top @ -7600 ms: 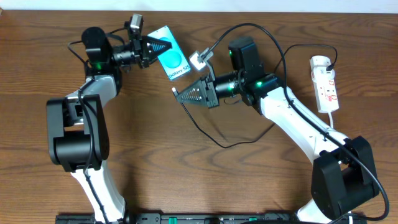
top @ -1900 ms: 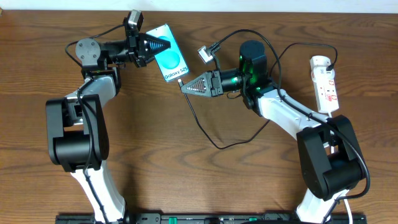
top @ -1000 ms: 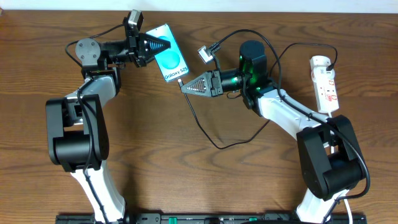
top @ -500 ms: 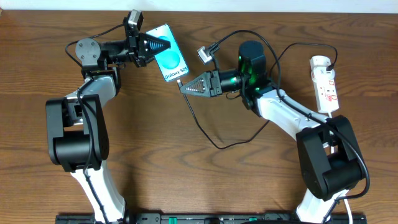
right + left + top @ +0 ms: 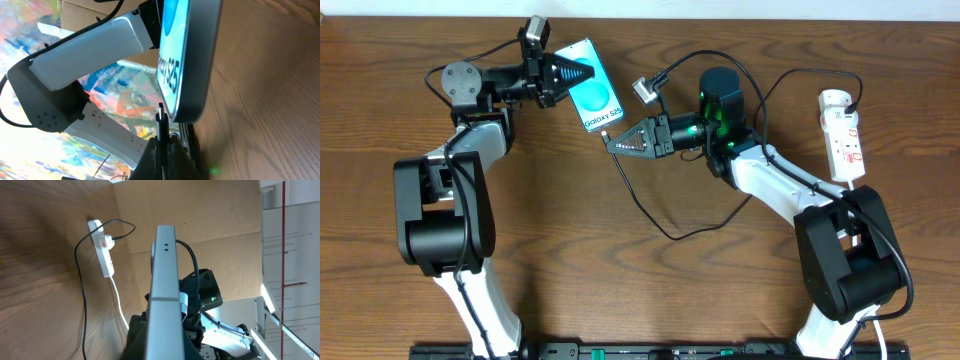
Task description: Plug charger to phone and switch on socket
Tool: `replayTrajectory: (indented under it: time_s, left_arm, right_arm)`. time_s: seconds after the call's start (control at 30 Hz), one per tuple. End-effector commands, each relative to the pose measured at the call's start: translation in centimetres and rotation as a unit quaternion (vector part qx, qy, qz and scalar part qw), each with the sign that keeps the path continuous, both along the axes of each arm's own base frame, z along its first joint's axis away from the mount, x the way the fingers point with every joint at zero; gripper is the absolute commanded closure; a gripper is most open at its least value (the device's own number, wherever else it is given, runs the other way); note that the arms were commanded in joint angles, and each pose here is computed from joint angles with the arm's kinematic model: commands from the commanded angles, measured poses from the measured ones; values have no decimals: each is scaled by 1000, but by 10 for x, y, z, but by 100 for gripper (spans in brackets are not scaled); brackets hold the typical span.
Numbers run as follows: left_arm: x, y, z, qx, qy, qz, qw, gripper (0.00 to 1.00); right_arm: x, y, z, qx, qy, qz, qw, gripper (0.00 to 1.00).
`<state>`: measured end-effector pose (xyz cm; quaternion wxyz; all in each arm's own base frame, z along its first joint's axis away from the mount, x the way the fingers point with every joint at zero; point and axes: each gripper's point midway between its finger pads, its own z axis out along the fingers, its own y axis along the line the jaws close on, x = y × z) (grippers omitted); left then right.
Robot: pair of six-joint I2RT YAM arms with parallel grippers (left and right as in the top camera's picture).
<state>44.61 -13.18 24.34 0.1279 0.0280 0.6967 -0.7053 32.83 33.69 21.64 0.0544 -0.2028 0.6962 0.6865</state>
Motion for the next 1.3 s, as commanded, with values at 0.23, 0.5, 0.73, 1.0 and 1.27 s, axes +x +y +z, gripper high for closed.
replayTrajectory:
  time_s: [0.23,0.5,0.73,1.0,1.27]
  left_arm:
    - [-1,2,9,3,-21,1,1000,93]
    - [-1,2,9,3,-21,2,1000,93]
    - [-1,1,9,3,-21,0,1000,93]
    - [-1,1,9,3,-22,0,1000,93]
    - [-1,1,9,3,-22,0,1000,93]
  right_arm:
    - [9,-5,2,0,-4,-17,1000,99]
    - [10,-5,1,-1,-5,-22,1000,99]
    - [13,-6,1,-2,-7,-27,1000,99]
    - [16,-9,1,-2,-7,-32,999,99]
    - [16,-9,1,-2,-7,-32,999,99]
